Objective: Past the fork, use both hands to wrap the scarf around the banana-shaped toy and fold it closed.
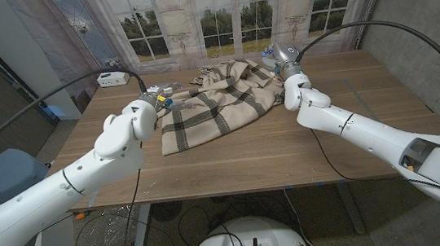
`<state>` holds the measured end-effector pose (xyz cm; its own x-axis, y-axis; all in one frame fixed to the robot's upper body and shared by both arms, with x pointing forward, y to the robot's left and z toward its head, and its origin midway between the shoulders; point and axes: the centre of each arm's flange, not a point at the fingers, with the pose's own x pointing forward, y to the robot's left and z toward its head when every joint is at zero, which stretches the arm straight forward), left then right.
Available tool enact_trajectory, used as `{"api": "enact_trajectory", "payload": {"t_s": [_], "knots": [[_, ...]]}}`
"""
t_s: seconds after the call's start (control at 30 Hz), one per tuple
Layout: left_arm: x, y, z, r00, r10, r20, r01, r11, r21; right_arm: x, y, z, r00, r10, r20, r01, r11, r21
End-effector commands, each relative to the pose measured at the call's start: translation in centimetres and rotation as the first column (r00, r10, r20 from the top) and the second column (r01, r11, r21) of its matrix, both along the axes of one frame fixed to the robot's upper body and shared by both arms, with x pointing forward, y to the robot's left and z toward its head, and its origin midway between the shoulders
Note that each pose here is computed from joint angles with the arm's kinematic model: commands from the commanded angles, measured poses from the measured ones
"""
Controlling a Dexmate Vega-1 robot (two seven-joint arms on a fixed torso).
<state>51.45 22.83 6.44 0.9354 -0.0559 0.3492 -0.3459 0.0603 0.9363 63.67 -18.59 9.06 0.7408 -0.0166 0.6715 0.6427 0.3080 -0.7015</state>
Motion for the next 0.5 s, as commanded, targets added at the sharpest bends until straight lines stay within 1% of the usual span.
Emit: {"api": "enact_trajectory", "payload": {"t_s": [0.03,0.3,0.5], "knots": [[-0.9,-1.0,-1.9,0.998,0.023,-0.051,-0.021,0.999,0.045,-1.8,-0.9,-2.6,0.997,0.017,-0.068,-0.017,1.000,0.012],[-1.0,-1.7,-2.8,0.995,0.041,-0.087,-0.036,0.997,0.064,-2.2,-1.2,-3.9,0.993,0.035,-0.117,-0.034,0.999,0.015],[-0.9,-2.0,-3.2,0.991,0.054,-0.119,-0.045,0.996,0.076,-2.3,-1.7,-4.5,0.990,0.052,-0.132,-0.047,0.998,0.038]]}}
